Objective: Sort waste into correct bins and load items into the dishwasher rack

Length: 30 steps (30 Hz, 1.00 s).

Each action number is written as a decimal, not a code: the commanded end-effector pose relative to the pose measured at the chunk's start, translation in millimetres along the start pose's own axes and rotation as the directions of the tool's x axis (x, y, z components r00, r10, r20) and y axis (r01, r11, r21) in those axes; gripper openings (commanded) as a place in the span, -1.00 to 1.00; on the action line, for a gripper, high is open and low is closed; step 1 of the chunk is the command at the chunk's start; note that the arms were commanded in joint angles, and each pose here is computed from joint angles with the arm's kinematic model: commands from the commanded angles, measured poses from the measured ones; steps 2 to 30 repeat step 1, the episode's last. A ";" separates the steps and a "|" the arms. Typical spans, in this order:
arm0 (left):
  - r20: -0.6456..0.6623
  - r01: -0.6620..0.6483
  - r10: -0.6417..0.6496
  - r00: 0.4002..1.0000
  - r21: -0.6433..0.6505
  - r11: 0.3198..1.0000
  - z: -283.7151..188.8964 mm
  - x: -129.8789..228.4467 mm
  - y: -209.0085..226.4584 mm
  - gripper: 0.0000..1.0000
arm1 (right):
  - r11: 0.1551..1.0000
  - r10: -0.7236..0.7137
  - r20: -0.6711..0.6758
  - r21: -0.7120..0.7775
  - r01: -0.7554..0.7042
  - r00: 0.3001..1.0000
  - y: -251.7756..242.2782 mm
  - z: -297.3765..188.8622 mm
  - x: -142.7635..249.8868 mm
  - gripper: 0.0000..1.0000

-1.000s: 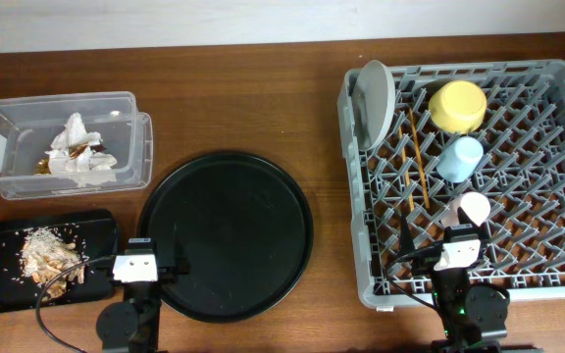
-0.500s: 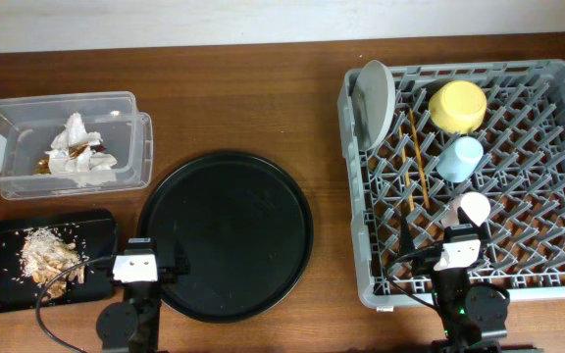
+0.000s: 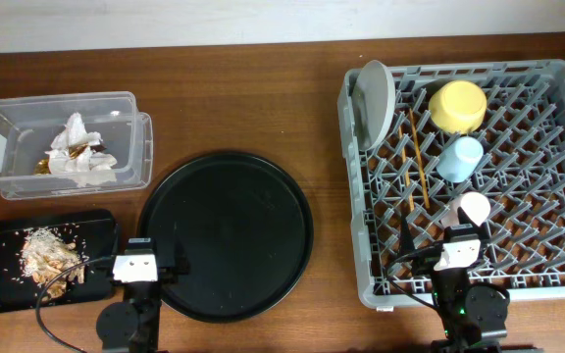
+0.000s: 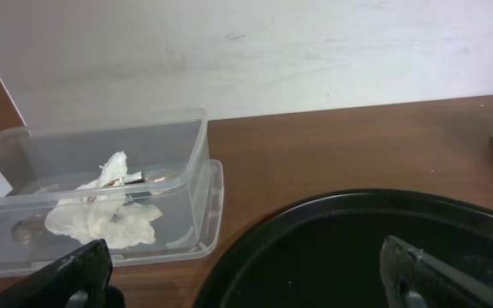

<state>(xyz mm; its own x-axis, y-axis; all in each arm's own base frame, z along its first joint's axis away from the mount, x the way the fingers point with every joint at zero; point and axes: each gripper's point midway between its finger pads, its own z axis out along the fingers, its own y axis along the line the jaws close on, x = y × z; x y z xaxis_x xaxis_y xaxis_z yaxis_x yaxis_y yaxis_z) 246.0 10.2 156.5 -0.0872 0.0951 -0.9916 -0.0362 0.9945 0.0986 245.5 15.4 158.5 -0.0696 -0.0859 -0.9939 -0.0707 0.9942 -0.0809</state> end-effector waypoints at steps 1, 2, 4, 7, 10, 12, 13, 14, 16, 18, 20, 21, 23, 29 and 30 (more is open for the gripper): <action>0.005 -0.020 0.020 1.000 0.015 1.000 -0.3 0.2 -2.9 0.98 | 1.000 0.005 -0.005 0.016 -0.005 1.000 -3.0 0.2 3.2 0.97; 0.005 -0.020 0.020 1.000 0.015 1.000 -0.3 0.2 -2.9 0.98 | 1.000 0.005 -0.005 0.016 -0.005 1.000 -3.0 0.2 3.2 0.97; 0.005 -0.020 0.020 1.000 0.015 1.000 -0.3 0.2 -2.9 0.98 | 1.000 0.005 -0.005 0.016 -0.005 1.000 -3.0 0.2 3.2 0.97; 0.005 -0.020 0.020 1.000 0.015 1.000 -0.3 0.2 -2.9 0.98 | 1.000 0.005 -0.005 0.016 -0.005 1.000 -3.0 0.2 3.2 0.97; 0.005 -0.020 0.020 1.000 0.015 1.000 -0.3 0.2 -2.9 0.98 | 1.000 0.005 -0.005 0.016 -0.005 1.000 -3.0 0.2 3.2 0.97; 0.005 -0.020 0.020 1.000 0.015 1.000 -0.3 0.2 -2.9 0.98 | 1.000 0.005 -0.005 0.016 -0.005 1.000 -3.0 0.2 3.2 0.97; 0.005 -0.020 0.020 1.000 0.015 1.000 -0.3 0.2 -2.9 0.98 | 1.000 0.005 -0.005 0.016 -0.005 1.000 -3.0 0.2 3.2 0.97; 0.005 -0.020 0.020 1.000 0.015 1.000 -0.3 0.2 -2.9 0.98 | 1.000 0.005 -0.005 0.016 -0.005 1.000 -3.0 0.2 3.2 0.97; 0.005 -0.020 0.020 1.000 0.015 1.000 -0.3 0.2 -2.9 0.98 | 1.000 0.005 -0.005 0.016 -0.005 1.000 -3.0 0.2 3.2 0.97; 0.005 -0.020 0.020 1.000 0.015 1.000 -0.3 0.2 -2.9 0.98 | 1.000 0.005 -0.005 0.016 -0.005 1.000 -3.0 0.2 3.2 0.97; 0.005 -0.020 0.020 1.000 0.015 1.000 -0.3 0.2 -2.9 0.98 | 1.000 0.005 -0.005 0.016 -0.005 1.000 -3.0 0.2 3.2 0.97; 0.005 -0.020 0.020 1.000 0.015 1.000 -0.3 0.2 -2.9 0.98 | 1.000 0.005 -0.005 0.016 -0.005 1.000 -3.0 0.2 3.2 0.97; 0.005 -0.020 0.020 1.000 0.015 1.000 -0.3 0.2 -2.9 0.98 | 1.000 0.005 -0.005 0.016 -0.005 1.000 -3.0 0.2 3.2 0.97; 0.005 -0.020 0.020 1.000 0.015 1.000 -0.3 0.2 -2.9 0.98 | 1.000 0.005 -0.005 0.016 -0.005 1.000 -3.0 0.2 3.2 0.97; 0.005 -0.020 0.020 1.000 0.015 1.000 -0.3 0.2 -2.9 0.98 | 1.000 0.005 -0.005 0.016 -0.005 1.000 -3.0 0.2 3.2 0.97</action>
